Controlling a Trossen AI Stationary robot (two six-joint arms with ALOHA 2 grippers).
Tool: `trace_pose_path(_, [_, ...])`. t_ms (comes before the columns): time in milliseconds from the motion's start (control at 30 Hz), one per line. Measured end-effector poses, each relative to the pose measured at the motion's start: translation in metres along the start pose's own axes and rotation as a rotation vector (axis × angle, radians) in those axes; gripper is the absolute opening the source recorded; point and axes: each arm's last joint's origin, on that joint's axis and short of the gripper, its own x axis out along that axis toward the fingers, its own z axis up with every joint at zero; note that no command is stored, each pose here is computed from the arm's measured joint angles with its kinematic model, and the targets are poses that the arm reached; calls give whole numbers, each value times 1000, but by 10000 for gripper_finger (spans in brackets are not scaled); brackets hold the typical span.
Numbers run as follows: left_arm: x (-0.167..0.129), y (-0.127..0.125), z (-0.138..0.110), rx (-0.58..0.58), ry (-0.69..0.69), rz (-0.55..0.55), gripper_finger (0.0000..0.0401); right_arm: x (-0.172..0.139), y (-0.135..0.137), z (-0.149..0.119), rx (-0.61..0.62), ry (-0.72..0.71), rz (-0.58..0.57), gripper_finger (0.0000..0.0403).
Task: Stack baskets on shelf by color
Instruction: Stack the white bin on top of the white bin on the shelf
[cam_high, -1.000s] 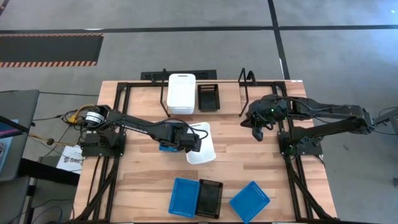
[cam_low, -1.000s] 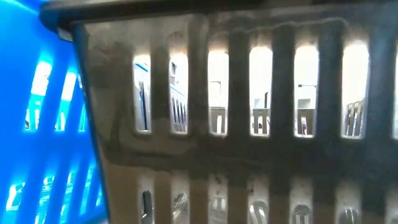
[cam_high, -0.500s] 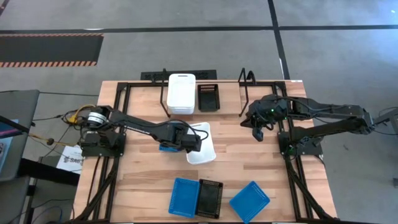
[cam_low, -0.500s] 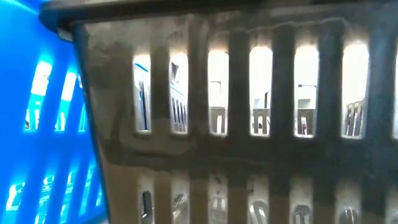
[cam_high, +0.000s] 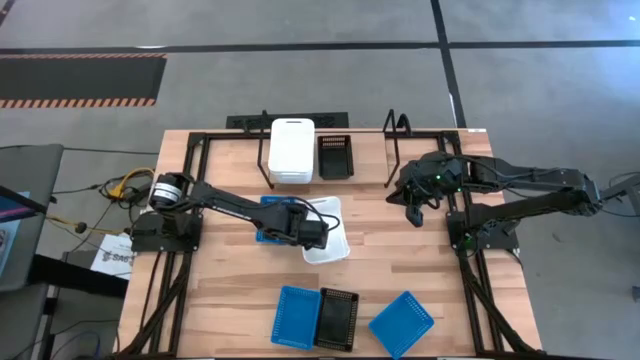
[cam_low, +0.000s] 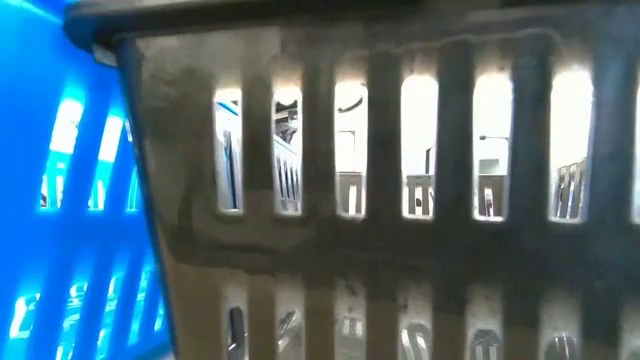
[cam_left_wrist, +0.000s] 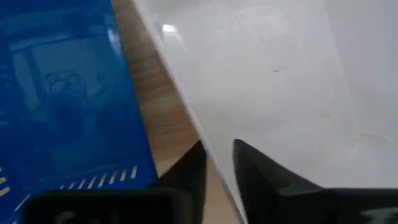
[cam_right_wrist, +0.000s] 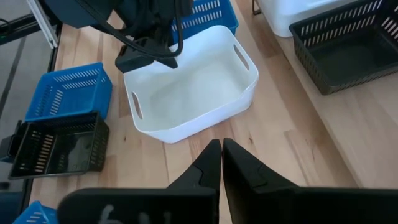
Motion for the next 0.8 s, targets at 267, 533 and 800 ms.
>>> trace_pose_path(267, [-11,-10,4,74,-64,-36,1,0,0,0,1,1,0,29])
trace_pose_path(533, [-77,-36,23,137,-161,-106,0,0,0,-1,3,6,-2,26])
trace_pose_path(800, [-183,-31,36,183,-427,-24,0,0,0,-2,1,22,-5,26])
